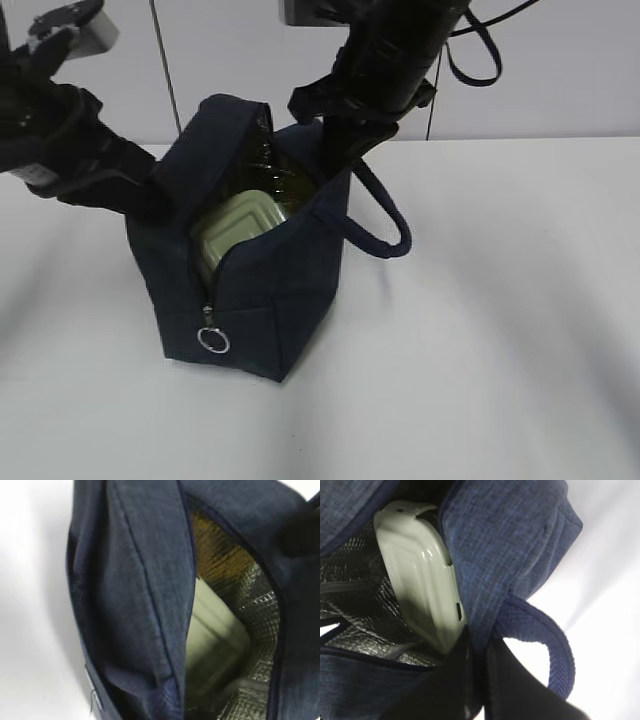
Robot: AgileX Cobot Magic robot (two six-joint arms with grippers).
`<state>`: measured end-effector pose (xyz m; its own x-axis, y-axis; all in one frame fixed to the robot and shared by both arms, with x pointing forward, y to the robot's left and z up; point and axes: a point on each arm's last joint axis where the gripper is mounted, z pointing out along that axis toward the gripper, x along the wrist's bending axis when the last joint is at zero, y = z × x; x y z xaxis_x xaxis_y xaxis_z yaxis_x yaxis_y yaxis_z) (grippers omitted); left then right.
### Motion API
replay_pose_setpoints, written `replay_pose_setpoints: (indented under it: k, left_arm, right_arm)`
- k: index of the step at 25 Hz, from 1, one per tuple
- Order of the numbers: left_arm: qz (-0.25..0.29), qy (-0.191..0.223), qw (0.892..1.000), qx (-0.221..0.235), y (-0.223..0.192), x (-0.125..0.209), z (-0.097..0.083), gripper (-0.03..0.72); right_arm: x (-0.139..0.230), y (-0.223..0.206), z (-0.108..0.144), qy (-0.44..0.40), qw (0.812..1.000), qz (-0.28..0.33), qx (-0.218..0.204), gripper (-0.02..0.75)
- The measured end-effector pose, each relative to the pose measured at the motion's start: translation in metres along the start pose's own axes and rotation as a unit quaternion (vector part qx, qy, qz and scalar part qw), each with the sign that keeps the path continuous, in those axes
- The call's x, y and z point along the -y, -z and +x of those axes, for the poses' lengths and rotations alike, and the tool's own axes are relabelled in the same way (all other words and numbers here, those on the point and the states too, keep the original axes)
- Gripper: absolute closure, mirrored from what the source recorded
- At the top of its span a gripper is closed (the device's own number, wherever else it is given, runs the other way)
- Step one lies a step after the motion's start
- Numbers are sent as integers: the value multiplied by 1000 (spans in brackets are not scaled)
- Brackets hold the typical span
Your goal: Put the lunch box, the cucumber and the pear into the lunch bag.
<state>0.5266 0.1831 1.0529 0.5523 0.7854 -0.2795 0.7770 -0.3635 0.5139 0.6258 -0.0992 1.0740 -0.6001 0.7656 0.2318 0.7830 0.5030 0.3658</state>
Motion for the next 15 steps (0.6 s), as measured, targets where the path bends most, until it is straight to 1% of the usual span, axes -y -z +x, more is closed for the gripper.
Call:
replay_pose_setpoints:
  k: [3,5,8,11,13,15]
  left_arm:
    - [4,-6,1000,8,-13,-6,-7,705]
    - [7,-11,1000,15,-18,-9,-12,705]
    - [9,-12,1000,22,-24,-13,-16,705]
    - [11,-10,1000,24,-27,-13,-16,699]
    - [11,-10,1000,24,-27,-14,-16,665]
    - [12,-10,1000,25,-27,-13,-16,599]
  right_arm:
    - [18,0,-15,-18,1000,20,2,731]
    - [32,-6,-22,-25,999,30,-6,731]
    - [47,-12,-25,-27,999,24,-9,731]
    - [50,-15,-25,-29,999,15,-10,724]
    - [49,-15,-23,-23,1000,5,-16,676]
    - [46,-12,-20,-16,999,-15,-31,561]
